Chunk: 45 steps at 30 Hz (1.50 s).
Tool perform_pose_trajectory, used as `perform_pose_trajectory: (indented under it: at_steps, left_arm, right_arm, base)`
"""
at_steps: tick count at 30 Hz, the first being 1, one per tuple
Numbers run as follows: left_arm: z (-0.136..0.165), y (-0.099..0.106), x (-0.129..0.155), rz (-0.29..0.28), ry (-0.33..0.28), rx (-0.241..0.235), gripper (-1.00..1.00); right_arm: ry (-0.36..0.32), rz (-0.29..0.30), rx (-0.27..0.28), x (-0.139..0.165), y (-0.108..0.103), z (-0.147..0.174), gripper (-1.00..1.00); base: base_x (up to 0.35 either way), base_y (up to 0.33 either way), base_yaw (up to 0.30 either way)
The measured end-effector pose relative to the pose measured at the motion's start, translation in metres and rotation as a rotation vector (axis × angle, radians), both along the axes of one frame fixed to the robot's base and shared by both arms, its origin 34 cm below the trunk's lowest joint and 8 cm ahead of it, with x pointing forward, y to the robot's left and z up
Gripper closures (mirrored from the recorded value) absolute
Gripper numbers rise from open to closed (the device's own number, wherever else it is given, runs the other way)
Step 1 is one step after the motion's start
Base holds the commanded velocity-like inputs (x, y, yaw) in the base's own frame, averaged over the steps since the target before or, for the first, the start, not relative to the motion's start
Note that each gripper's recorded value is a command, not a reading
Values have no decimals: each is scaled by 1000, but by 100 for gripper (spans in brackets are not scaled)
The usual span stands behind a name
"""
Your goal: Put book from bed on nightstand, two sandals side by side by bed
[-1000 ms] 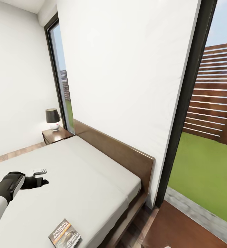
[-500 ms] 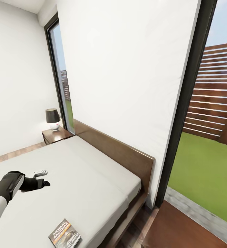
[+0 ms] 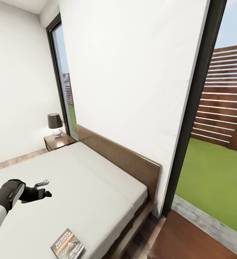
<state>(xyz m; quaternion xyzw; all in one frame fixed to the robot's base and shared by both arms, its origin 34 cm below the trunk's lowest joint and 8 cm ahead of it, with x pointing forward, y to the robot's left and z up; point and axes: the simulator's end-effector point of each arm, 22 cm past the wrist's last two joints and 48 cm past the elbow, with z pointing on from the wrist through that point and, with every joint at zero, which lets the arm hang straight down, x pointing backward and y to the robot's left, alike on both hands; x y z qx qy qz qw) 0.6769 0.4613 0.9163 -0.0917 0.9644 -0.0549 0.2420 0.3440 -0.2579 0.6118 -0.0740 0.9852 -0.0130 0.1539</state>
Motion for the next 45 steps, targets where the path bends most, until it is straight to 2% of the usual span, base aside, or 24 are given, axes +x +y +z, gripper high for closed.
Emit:
perform_pose_trajectory:
  at_steps: [16, 23, 26, 31, 32, 34, 35, 37, 39, 45]
  left_arm:
    - [-3, 0, -5, 9, 24, -9, -100]
    - [-2, 3, -7, 14, 30, -7, -100]
    - [-3, 2, -7, 13, 31, -7, -100]
    - [-3, 2, -7, 12, 33, -7, -100]
    - [-2, 2, -7, 13, 32, -6, -100]
    - [-2, 3, -7, 13, 31, -6, -100]
    - [-2, 3, -7, 13, 31, -6, -100]
    - [-1, 3, -6, 13, 29, -5, -100]
    - [-1, 3, -6, 13, 29, -4, -100]
    - [0, 4, -5, 13, 26, -3, -100]
  right_arm:
    - [17, -25, -8, -5, -8, -1, -100]
    - [11, -58, -103, -8, -40, 0, -100]
    - [-11, -67, -124, -3, -48, 2, -100]
    - [-121, -69, -120, 34, -46, 15, -100]
    - [-169, -67, -112, 53, -43, 22, -100]
    - [-219, -67, -102, 72, -39, 30, -100]
    - [-220, -67, -102, 73, -39, 30, -100]
    - [-292, -65, -87, 102, -34, 45, -100]
    - [-317, -64, -81, 111, -32, 51, -100]
    - [-488, -56, -33, 170, -12, 97, -100]
  base:
    - [0, 0, 0]
    - [0, 0, 0]
    - [0, 0, 0]
    - [0, 0, 0]
    - [0, 0, 0]
    - [0, 0, 0]
    - [0, 0, 0]
    - [0, 0, 0]
    - [0, 0, 0]
    - [0, 0, 0]
